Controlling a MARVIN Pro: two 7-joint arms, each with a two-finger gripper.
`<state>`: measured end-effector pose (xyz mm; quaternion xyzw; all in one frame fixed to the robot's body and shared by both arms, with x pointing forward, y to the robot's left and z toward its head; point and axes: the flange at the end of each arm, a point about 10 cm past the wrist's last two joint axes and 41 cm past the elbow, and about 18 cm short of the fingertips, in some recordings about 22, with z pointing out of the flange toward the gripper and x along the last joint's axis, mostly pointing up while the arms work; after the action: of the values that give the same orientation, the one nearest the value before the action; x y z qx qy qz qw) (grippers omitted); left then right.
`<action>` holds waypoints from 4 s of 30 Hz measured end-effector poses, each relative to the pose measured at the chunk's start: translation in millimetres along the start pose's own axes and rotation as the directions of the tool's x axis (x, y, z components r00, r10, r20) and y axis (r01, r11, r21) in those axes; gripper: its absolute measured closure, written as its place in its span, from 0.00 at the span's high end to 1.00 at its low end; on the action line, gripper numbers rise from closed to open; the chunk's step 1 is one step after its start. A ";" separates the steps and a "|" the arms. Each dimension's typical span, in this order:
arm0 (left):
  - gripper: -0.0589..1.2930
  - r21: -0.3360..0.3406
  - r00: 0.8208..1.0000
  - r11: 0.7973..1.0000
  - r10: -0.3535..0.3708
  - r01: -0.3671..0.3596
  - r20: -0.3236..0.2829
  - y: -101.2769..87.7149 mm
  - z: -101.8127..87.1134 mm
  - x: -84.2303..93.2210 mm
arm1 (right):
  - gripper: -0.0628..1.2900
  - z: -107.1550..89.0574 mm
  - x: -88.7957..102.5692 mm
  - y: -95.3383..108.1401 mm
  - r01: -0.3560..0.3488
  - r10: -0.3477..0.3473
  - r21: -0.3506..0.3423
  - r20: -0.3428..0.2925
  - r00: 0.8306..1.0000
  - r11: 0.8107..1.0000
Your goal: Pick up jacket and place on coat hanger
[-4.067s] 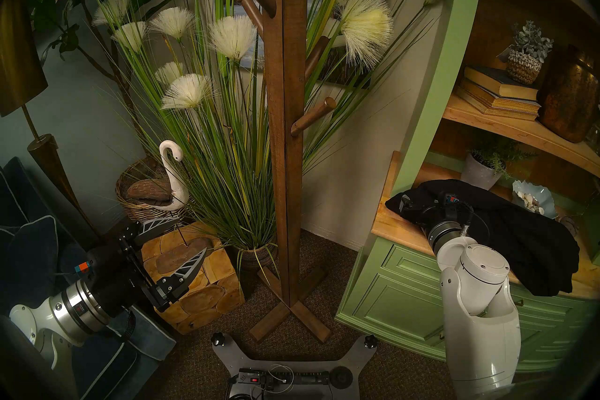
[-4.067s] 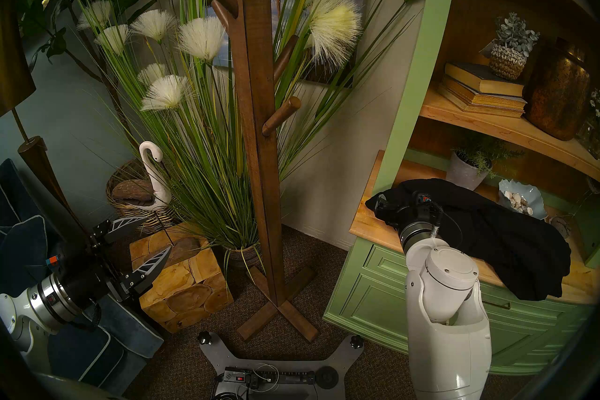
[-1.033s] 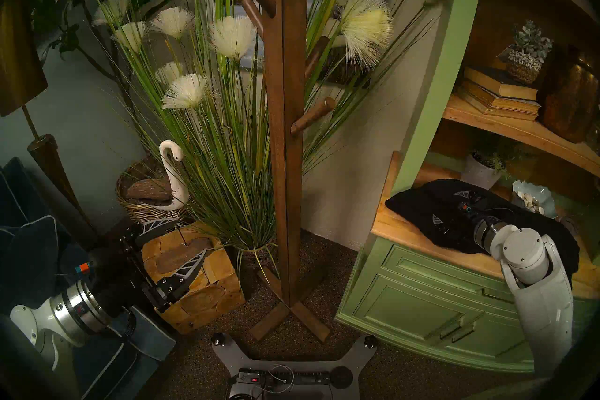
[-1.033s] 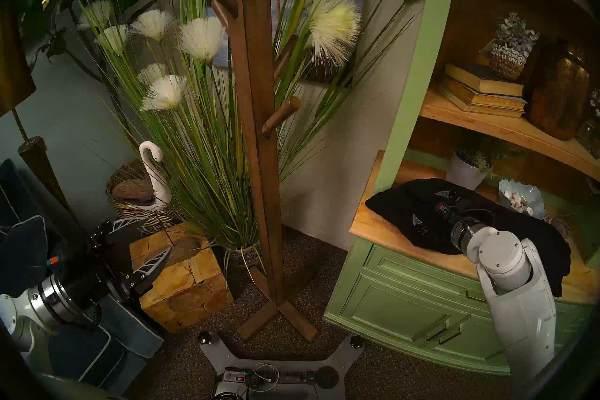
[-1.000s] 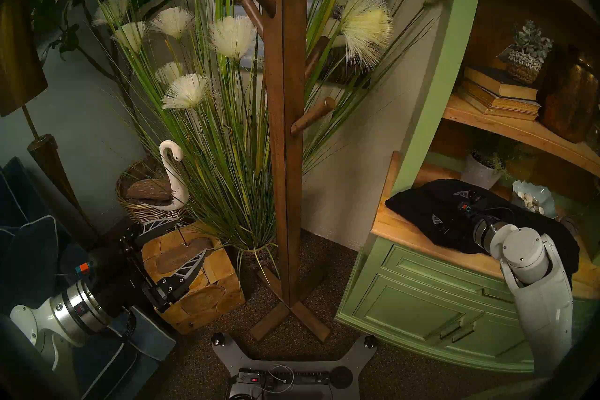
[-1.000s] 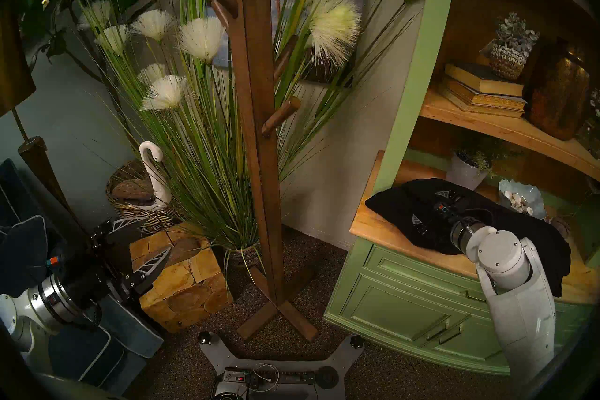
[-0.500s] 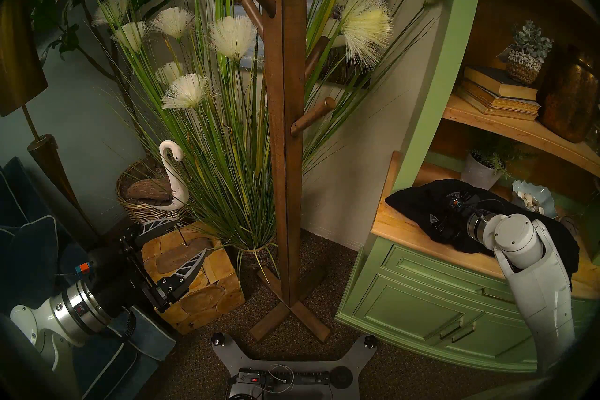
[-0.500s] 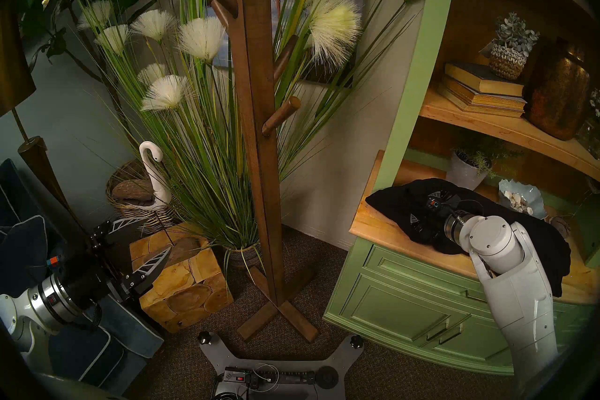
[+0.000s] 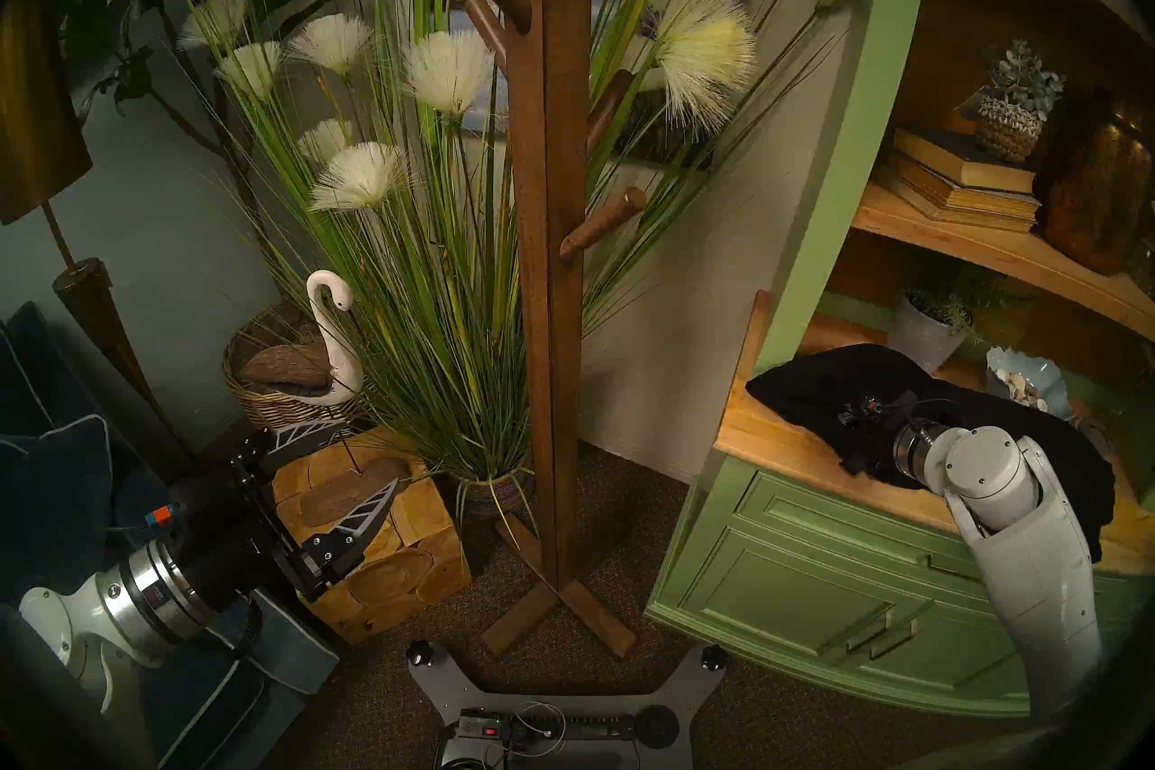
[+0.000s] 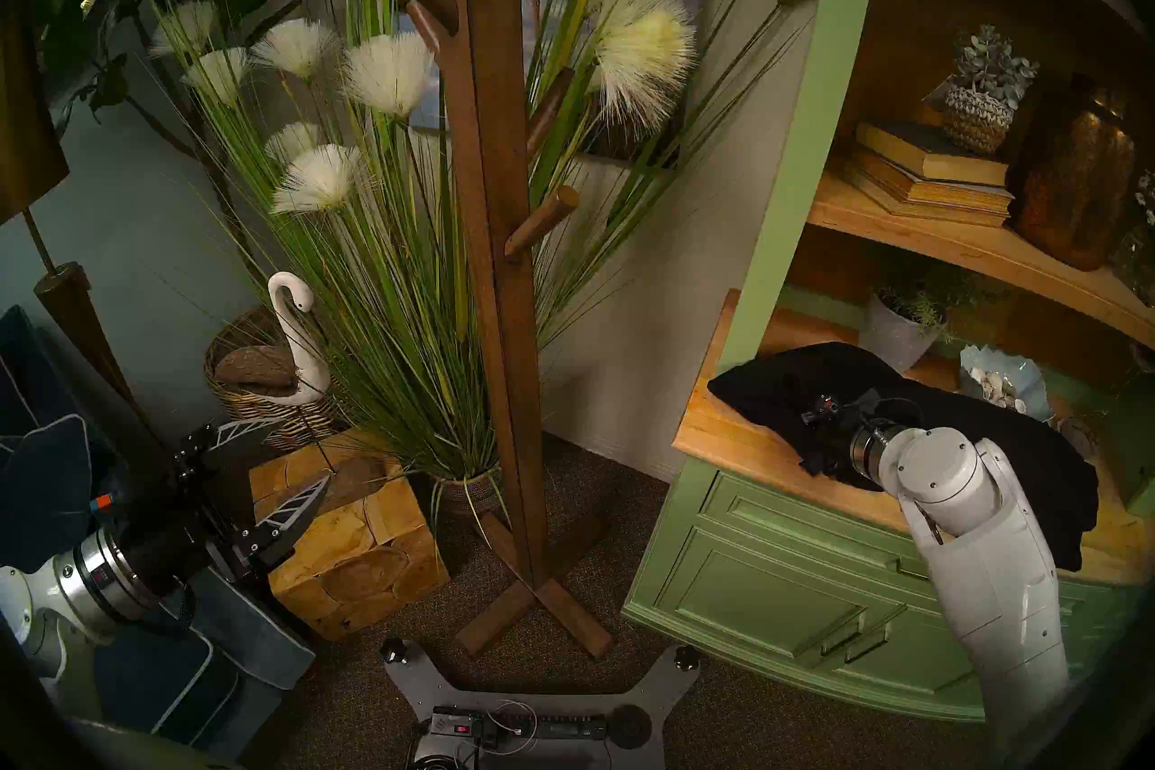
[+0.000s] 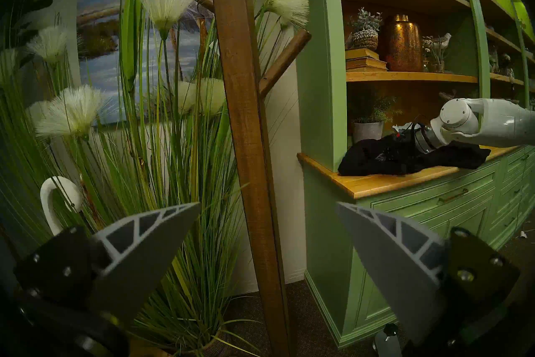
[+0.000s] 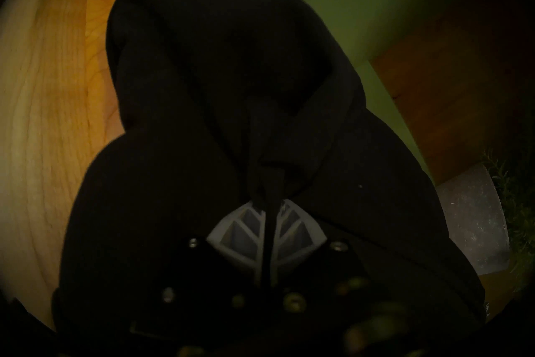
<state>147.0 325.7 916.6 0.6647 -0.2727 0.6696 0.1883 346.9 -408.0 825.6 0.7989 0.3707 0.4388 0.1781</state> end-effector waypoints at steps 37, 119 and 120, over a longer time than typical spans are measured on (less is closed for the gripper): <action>0.98 -0.003 1.000 1.000 0.005 -0.005 0.004 -0.3 0.3 -2.3 | 0.02 -63.0 60.1 -121.2 -0.152 0.138 -0.002 -0.404 0.904 0.988; 0.98 -0.001 1.000 1.000 0.004 -0.004 0.001 -0.3 0.0 -1.9 | 0.02 -168.2 236.2 -11.3 -0.288 0.175 0.063 -0.907 0.384 0.956; 0.98 -0.001 1.000 1.000 0.004 -0.004 0.001 -0.3 0.0 -1.9 | 0.02 -167.7 236.9 -11.0 -0.290 0.179 0.064 -0.904 0.387 0.955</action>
<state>147.2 326.2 914.8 0.6642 -0.2744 0.6697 0.1873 283.0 -230.3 1046.2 0.4723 0.2679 0.8368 -0.0706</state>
